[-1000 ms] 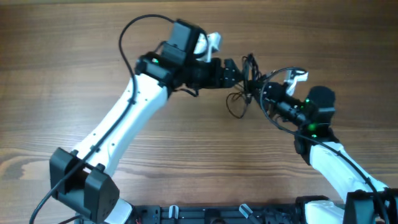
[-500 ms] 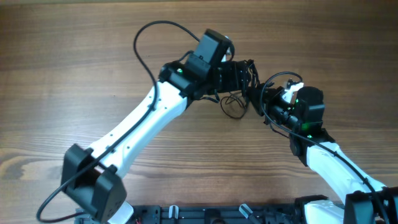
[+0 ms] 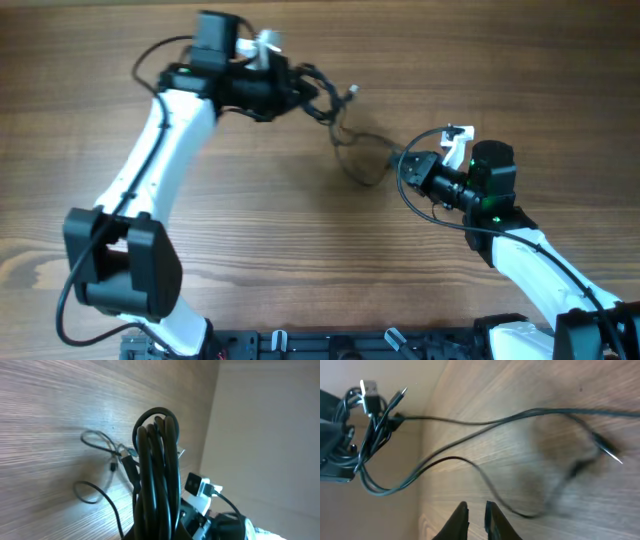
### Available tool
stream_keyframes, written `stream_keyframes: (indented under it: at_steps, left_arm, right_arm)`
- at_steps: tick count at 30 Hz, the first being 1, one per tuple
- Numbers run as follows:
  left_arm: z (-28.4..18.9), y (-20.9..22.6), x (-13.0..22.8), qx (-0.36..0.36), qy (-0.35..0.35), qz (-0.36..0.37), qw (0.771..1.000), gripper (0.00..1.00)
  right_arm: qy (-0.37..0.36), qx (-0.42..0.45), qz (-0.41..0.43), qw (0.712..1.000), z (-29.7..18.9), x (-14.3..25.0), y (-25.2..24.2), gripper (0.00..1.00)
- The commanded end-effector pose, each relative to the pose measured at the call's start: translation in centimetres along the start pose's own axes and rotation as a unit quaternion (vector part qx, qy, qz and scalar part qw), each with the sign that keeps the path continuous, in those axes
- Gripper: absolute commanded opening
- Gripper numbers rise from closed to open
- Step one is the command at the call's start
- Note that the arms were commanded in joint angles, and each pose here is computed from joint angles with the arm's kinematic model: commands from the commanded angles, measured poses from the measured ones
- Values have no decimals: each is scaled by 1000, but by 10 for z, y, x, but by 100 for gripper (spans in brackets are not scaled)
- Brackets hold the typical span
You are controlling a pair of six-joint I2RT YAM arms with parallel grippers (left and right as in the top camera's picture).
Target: Untangle cables
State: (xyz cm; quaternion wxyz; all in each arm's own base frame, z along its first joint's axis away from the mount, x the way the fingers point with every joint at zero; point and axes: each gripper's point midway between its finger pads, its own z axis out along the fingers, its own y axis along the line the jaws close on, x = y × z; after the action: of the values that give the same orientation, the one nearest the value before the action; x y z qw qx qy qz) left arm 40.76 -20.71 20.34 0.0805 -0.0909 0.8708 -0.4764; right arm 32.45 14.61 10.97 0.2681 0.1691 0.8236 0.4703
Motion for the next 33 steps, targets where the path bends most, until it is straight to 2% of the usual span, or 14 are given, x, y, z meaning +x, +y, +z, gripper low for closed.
stream_keyframes:
  at_steps: [1,2,4,5,6,8,9,11,17,22,23,27,29,33]
  left_arm:
    - [-17,-34,17,68,33,62,995,4]
    - [-17,-40,22,86,44,86,992,4]
    - [-14,-54,38,123,69,156,978,4]
    - [-11,-58,44,128,77,166,975,4]
    - [-9,-59,47,130,81,174,973,4]
    - [0,-66,59,133,97,185,969,4]
    - [3,-68,64,135,102,196,966,4]
    - [10,-73,74,139,113,214,960,4]
    - [18,-79,85,143,126,225,956,4]
    - [22,-73,76,115,106,218,963,4]
    - [22,-73,75,116,105,220,963,4]
    - [22,-74,75,117,105,221,963,4]
    - [22,-74,75,117,105,222,962,4]
    - [21,-75,76,121,108,221,962,4]
  right_arm:
    - [-15,-14,-25,999,-9,-15,-2,26]
    - [-6,-48,-58,997,-14,-17,9,36]
    - [12,-141,-175,974,-26,-13,45,64]
    - [11,-170,-207,963,-31,-13,57,66]
    - [5,-192,-233,953,-35,-14,68,66]
    - [-23,-206,-248,946,-40,-24,82,48]
    - [-34,-207,-219,953,-41,-30,85,45]
    - [-45,-218,-230,947,-44,-34,93,48]
    - [-51,-209,-219,952,-43,-37,89,47]
    - [-10,-241,-282,929,-47,-16,95,54]
    - [-15,-236,-279,931,-46,-18,94,54]
    - [-40,-148,-161,975,-30,-36,57,54]
    - [-63,-104,-131,984,-26,-45,39,55]
    - [-90,-80,-123,985,-25,-55,32,57]
